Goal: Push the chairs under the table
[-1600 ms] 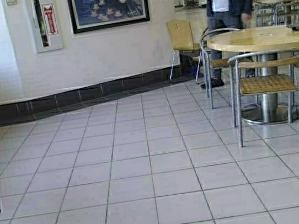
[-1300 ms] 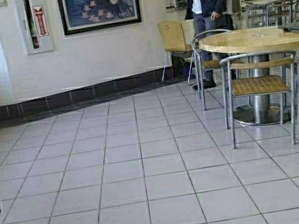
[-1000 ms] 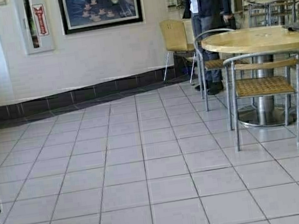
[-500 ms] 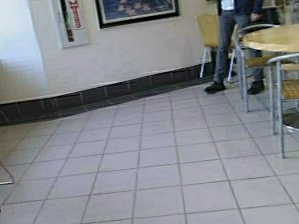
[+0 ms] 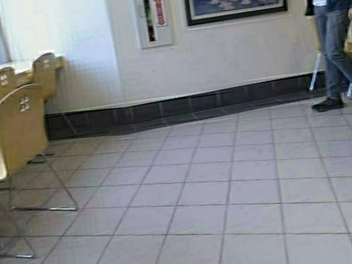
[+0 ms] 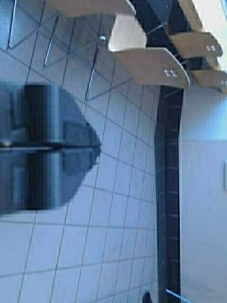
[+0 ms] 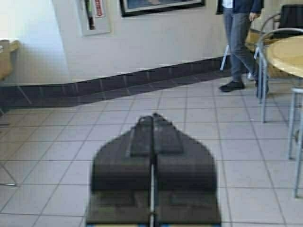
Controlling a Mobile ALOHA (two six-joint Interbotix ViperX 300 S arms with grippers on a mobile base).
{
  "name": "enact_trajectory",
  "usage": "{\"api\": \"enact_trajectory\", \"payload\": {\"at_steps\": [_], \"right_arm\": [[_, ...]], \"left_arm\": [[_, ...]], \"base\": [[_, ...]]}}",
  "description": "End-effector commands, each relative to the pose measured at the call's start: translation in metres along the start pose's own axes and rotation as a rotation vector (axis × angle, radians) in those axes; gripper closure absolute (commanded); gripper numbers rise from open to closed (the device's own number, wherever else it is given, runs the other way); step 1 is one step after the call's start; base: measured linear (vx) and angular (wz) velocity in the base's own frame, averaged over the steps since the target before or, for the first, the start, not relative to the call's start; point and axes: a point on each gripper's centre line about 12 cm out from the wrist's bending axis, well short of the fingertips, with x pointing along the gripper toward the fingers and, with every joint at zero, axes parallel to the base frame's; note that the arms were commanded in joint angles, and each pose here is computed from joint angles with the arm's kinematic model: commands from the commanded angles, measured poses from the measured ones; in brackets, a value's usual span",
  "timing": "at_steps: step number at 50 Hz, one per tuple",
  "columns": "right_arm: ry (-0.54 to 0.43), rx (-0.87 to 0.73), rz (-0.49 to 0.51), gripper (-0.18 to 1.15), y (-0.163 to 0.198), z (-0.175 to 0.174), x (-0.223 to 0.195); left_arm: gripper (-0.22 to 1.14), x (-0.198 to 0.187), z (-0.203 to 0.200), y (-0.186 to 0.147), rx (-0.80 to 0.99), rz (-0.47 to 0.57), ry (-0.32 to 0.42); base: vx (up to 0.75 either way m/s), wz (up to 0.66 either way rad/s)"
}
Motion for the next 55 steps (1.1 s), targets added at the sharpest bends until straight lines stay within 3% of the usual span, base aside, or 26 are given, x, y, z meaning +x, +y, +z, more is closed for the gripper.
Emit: {"api": "enact_trajectory", "payload": {"at_steps": [1,29,55], "right_arm": [[-0.011,0.0,-0.001,0.93,0.0,0.004,0.001],[0.049,-0.005,-0.004,0.93,-0.001,-0.012,0.0],[0.052,0.0,-0.005,0.93,-0.001,-0.013,0.0]], "left_arm": [[0.88,0.002,0.008,0.0,-0.009,-0.001,-0.021],[0.88,-0.005,0.011,0.0,-0.055,-0.003,-0.049],[0.88,-0.006,0.003,0.0,-0.091,-0.002,-0.029]], "base": [[0.36,0.4],[0.33,0.45],[0.25,0.66]]}}
